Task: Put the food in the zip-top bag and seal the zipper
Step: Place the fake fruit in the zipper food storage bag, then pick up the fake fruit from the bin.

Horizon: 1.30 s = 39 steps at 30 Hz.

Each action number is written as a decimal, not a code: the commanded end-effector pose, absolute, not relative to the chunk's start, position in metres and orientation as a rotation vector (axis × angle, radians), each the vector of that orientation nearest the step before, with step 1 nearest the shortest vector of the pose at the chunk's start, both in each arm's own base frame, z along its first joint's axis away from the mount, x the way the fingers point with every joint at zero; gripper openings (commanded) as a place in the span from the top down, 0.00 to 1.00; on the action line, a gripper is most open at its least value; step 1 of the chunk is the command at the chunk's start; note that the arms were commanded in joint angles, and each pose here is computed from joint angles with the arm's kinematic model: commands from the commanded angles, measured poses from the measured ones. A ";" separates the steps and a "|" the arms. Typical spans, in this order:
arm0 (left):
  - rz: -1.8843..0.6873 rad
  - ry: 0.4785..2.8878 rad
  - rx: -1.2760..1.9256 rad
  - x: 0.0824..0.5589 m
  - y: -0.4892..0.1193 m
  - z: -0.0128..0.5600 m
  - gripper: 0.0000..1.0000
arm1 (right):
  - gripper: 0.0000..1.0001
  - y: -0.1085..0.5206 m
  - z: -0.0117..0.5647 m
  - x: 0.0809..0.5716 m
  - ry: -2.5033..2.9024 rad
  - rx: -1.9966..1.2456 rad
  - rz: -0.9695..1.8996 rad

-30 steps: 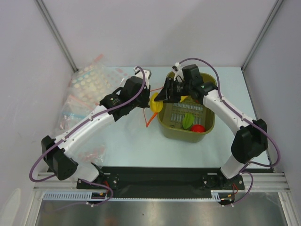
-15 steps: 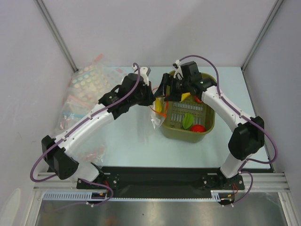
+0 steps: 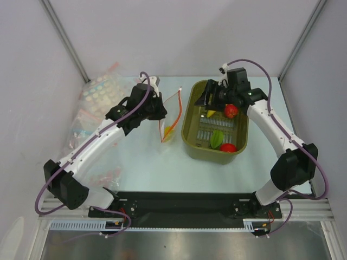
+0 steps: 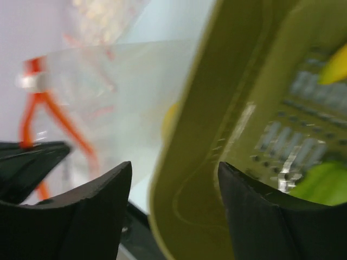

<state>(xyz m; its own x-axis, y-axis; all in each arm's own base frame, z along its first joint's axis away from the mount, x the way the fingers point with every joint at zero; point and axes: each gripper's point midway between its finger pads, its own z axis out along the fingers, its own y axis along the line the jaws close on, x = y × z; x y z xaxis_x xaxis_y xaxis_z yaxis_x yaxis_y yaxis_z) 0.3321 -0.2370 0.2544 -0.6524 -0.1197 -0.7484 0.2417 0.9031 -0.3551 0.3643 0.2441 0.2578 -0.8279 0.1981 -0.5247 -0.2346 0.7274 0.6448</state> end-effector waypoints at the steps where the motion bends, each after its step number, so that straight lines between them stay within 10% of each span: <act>1: -0.457 2.118 0.103 0.334 -0.211 0.289 1.00 | 0.28 0.201 0.242 0.373 2.381 0.041 0.747; 11: -0.349 2.096 0.168 0.337 -0.198 0.297 1.00 | 0.10 0.142 0.143 0.326 2.690 0.057 0.333; 27: -0.367 2.119 0.228 0.328 -0.200 0.290 1.00 | 0.09 0.139 0.068 0.322 2.826 0.117 0.247; 34: -0.412 2.141 0.210 0.321 -0.203 0.288 1.00 | 0.25 0.145 0.053 0.331 2.819 0.126 0.261; 39: -0.422 2.160 0.204 0.319 -0.205 0.282 1.00 | 0.54 0.145 0.073 0.340 2.750 0.105 0.271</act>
